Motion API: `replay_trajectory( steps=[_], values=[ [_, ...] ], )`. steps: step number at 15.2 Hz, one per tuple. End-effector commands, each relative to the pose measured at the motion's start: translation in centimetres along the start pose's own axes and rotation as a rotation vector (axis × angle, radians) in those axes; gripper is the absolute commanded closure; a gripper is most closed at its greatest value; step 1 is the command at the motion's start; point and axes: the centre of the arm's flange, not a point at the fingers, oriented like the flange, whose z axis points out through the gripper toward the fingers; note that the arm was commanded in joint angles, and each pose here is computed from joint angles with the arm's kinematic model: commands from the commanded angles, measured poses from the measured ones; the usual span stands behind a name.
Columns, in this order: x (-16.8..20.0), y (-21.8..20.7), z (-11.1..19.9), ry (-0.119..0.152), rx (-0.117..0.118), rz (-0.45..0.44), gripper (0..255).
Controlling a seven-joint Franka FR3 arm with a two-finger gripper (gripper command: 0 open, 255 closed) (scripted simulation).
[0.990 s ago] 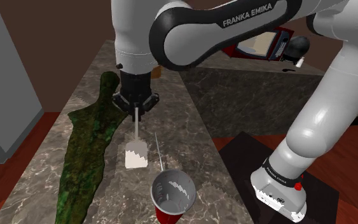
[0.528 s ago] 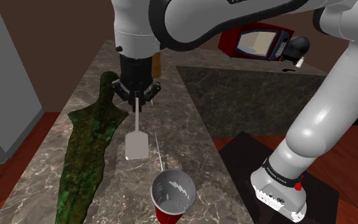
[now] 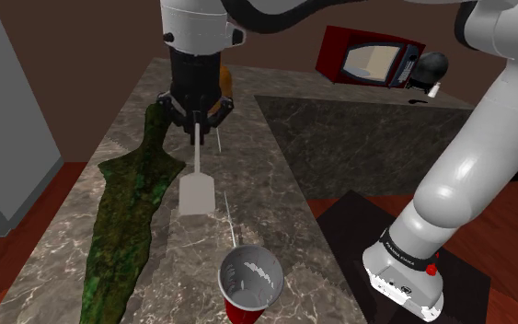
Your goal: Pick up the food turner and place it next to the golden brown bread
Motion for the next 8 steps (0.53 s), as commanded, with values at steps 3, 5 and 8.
replay_trajectory(
  steps=[3, 5, 8],
  values=[
    [0.1, 0.1, -2.1, 0.000, 0.000, 0.000, 255],
    [0.2, 0.1, -3.2, 0.000, 0.000, 0.000, 255],
    [0.3, 0.1, -4.6, 0.000, 0.000, 0.000, 255]
  ],
)
